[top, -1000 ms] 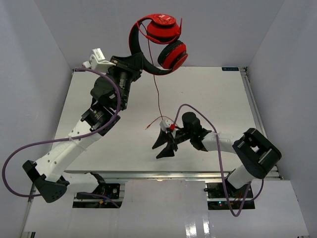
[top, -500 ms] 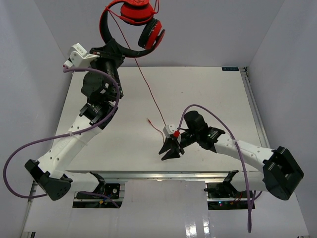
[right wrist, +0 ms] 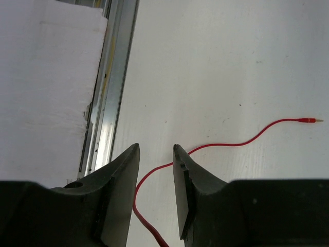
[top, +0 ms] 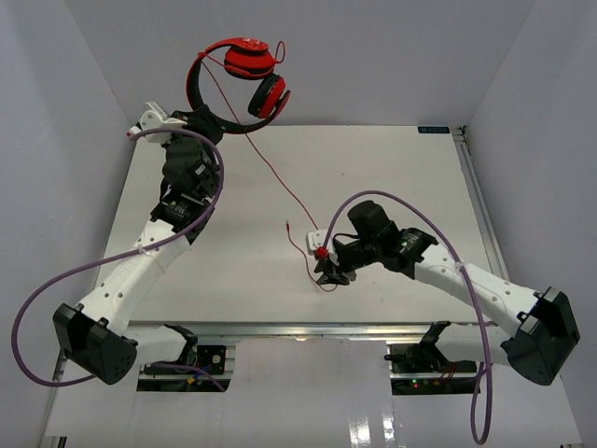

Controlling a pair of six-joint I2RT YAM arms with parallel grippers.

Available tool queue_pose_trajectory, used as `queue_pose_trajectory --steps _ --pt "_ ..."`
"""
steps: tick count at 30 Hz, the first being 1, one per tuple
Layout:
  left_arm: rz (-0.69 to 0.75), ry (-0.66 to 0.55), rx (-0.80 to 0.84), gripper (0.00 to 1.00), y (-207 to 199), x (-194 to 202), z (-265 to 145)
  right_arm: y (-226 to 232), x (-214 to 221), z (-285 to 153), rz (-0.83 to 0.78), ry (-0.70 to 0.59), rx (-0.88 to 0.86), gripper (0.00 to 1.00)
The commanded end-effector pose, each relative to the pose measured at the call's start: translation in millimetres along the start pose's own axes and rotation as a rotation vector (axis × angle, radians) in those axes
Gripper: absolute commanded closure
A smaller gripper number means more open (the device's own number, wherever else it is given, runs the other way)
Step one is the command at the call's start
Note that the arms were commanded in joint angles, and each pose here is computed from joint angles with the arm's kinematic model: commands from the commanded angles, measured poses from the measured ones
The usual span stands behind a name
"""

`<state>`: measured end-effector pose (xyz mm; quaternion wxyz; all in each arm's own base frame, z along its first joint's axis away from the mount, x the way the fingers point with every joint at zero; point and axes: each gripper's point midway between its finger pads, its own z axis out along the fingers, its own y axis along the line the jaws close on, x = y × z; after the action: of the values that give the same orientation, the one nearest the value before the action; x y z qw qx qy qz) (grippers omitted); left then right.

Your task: Wrap the headphones

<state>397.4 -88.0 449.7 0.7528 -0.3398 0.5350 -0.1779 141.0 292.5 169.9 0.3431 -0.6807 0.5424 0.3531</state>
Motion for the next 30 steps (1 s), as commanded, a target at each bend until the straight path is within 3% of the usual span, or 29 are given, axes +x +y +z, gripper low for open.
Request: queue_pose_trajectory --steps 1,6,11,19,30 --pt "-0.278 -0.014 0.267 1.00 -74 -76 -28 -4 2 15 -0.005 0.014 -0.076 0.83" --pt "-0.346 -0.009 0.323 1.00 -88 -107 -44 -16 2 39 -0.024 0.000 -0.156 0.75" --pt "-0.365 -0.035 0.328 1.00 -83 -133 -60 -34 11 50 -0.030 -0.035 -0.204 0.61" --pt "-0.353 -0.020 0.291 1.00 -65 -127 -67 -44 -20 40 -0.143 -0.181 -0.238 0.40" --pt "-0.373 0.015 0.315 1.00 -73 -120 -66 -58 -13 39 -0.112 -0.155 -0.183 0.32"
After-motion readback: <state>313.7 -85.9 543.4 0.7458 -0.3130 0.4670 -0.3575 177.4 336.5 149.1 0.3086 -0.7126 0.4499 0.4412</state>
